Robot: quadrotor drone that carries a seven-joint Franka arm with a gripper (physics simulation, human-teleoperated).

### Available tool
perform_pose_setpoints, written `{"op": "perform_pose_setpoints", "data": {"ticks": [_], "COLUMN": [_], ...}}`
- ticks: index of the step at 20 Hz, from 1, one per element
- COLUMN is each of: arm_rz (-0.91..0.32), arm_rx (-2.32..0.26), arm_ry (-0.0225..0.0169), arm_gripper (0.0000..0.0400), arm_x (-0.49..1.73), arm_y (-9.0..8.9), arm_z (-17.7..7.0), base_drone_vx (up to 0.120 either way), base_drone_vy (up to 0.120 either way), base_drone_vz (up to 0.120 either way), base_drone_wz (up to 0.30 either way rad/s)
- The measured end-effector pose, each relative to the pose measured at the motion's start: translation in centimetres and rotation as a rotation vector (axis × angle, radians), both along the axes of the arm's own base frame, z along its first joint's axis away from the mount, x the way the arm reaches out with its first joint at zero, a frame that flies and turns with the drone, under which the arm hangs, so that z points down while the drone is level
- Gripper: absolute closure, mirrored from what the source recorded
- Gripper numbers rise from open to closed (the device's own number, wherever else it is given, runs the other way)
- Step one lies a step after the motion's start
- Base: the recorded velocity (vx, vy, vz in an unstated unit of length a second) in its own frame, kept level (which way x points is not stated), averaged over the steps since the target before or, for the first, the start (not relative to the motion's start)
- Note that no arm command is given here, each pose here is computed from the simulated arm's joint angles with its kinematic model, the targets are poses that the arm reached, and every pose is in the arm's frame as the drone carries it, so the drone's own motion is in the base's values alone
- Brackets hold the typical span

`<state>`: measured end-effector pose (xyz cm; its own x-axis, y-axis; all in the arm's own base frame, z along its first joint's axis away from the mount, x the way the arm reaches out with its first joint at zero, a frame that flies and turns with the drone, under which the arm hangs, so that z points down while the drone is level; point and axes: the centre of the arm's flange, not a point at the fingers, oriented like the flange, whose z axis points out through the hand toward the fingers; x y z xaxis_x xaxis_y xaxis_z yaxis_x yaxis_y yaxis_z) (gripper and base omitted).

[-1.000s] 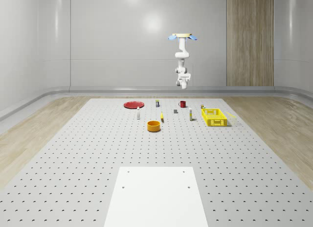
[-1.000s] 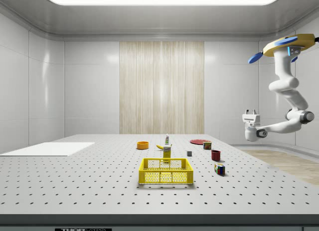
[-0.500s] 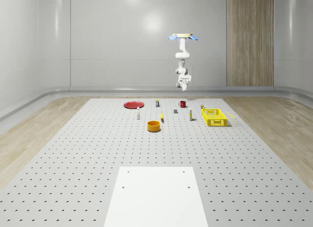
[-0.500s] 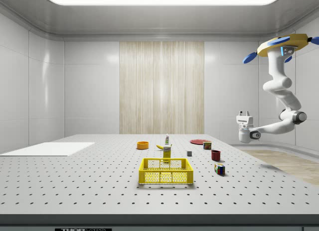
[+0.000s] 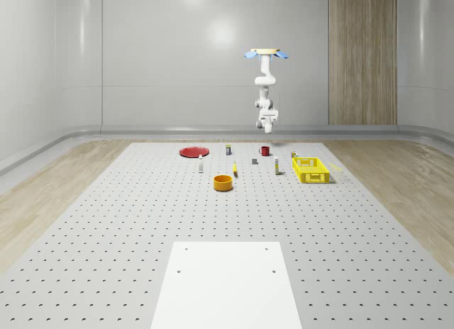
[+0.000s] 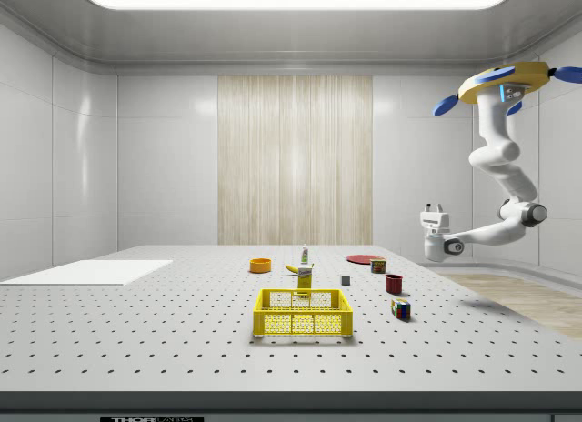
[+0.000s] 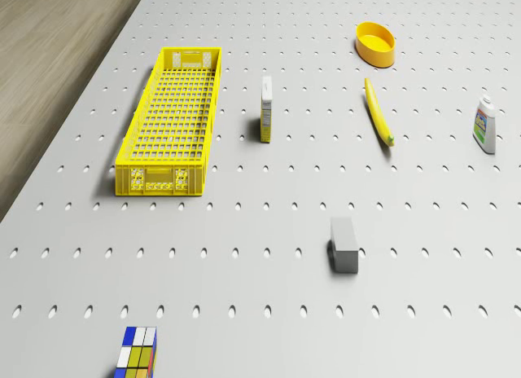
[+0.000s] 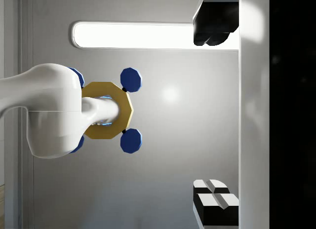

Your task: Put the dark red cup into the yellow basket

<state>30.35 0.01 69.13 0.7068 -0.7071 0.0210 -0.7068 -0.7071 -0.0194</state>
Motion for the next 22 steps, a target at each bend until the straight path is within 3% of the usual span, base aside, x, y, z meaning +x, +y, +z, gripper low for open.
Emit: {"op": "perform_pose_setpoints", "data": {"ticks": [19, 22], "arm_rz": [-0.001, -0.001], "arm_rx": [-0.027, -0.046], "arm_ry": [-0.0144, -0.0167], "arm_gripper": [0.0, 0.0], "arm_x": [-0.14, -0.16], "arm_y": [0.27, 0.46], "arm_z": [0.0, -0.01], "base_drone_vx": [0.12, 0.053], "base_drone_vy": [0.0, 0.0], "base_drone_vz": [0.0, 0.0], "base_drone_wz": [0.0, 0.0]}}
